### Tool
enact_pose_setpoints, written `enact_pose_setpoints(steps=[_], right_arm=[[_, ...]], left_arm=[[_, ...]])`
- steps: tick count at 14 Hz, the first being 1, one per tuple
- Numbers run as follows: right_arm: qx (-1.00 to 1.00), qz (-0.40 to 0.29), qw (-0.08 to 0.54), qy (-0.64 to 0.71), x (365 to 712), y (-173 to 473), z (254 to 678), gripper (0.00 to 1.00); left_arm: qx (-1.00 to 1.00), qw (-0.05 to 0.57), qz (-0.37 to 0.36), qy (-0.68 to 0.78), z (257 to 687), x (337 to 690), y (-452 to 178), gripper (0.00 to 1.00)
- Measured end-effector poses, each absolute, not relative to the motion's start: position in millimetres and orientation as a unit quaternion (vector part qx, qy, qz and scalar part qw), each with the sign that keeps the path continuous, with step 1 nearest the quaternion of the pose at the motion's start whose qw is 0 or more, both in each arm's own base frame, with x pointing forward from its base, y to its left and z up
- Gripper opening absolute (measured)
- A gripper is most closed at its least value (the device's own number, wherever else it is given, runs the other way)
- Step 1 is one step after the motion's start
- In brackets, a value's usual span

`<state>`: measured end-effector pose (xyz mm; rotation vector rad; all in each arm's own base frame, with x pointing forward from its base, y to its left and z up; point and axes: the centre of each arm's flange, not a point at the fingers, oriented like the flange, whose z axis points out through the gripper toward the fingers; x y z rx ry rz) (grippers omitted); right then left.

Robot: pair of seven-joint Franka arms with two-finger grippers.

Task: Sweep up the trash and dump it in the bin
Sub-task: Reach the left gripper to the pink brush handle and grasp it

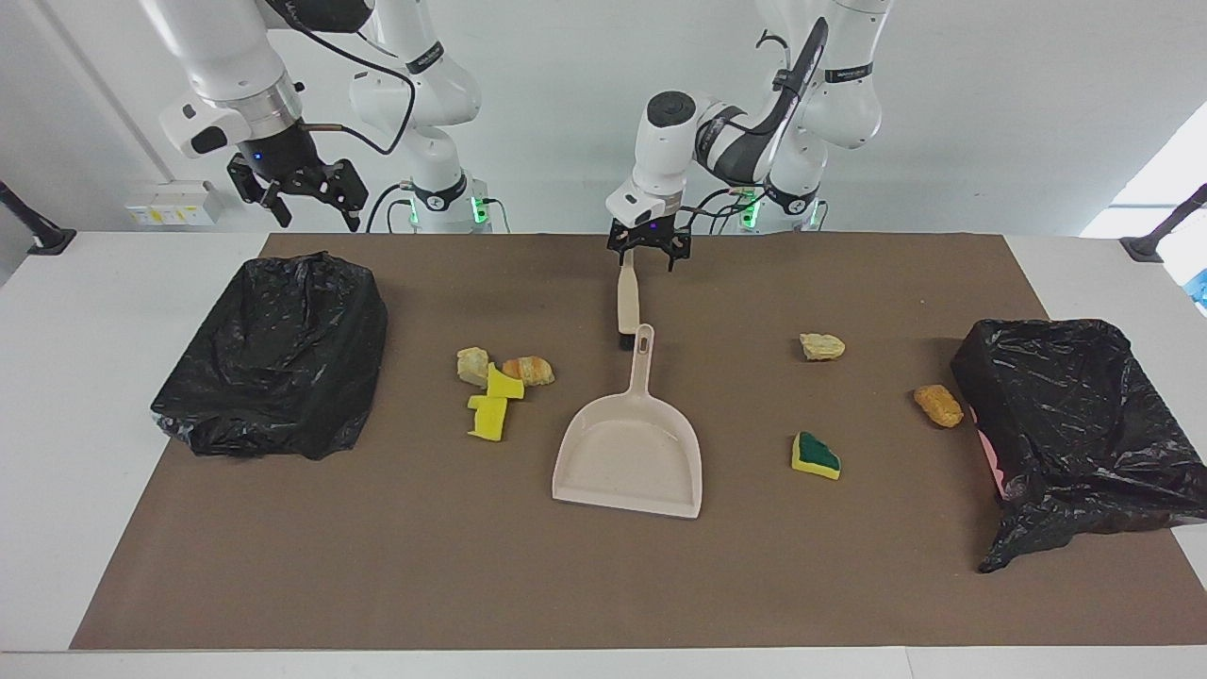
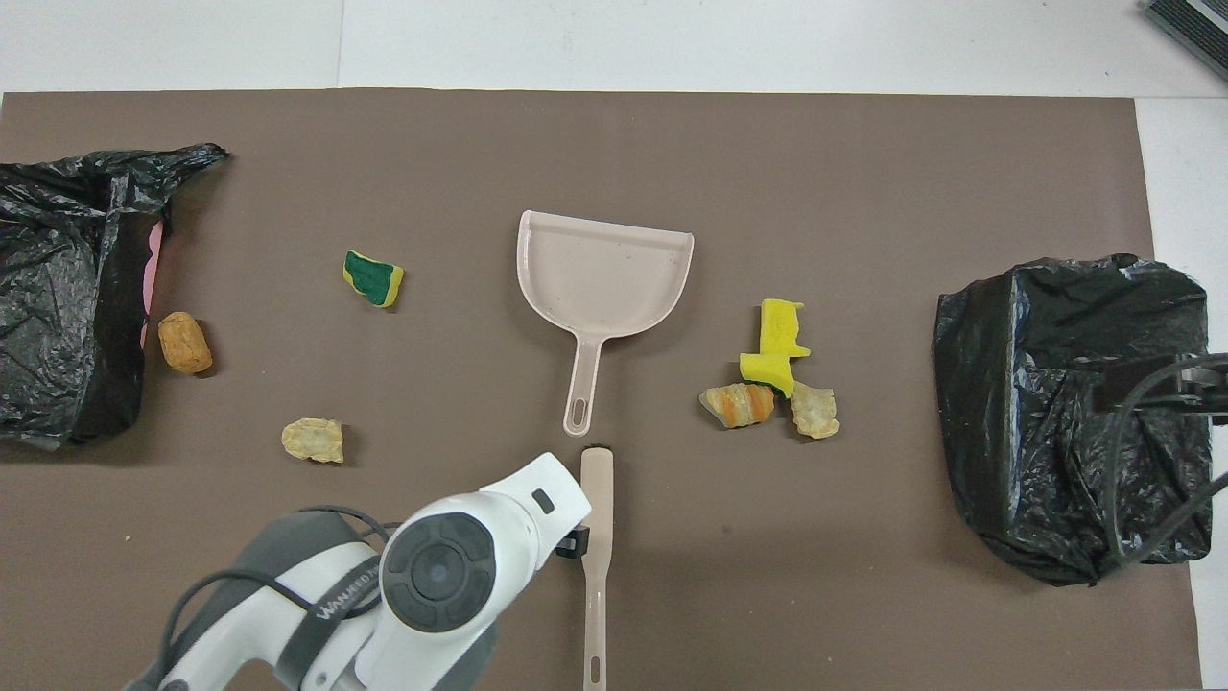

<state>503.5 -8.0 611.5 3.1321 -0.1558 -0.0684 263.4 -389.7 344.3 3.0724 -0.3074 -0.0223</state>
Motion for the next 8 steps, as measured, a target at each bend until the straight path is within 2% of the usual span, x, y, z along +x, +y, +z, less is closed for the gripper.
enact_pose_setpoints(steps=[2,3,4,5,8], right_arm=[[0.998,-0.028,0.003,-0.05,503.5,-7.9,604.0,1.0],[0.998,-0.029,0.003,-0.05,503.3,-7.9,602.5,1.0],[0.998,-0.031,0.003,-0.05,503.1,-7.9,601.1,1.0],[0.998,-0.032,0.003,-0.05,503.0,-7.9,600.1,1.0],[0.998,-0.034,0.003,-0.049,502.7,-7.9,598.0,1.0]], left_arm=[[0.995,0.028,-0.007,-0.1,343.3,246.8,-400.1,1.0],[0.995,0.028,-0.007,-0.1,343.3,243.8,-402.0,0.94],[0.995,0.028,-0.007,-0.099,343.4,244.1,-401.8,0.83],[0.995,0.028,-0.007,-0.098,343.3,245.3,-401.1,0.67],[0.995,0.028,-0.008,-0.096,343.0,246.5,-400.1,0.29]])
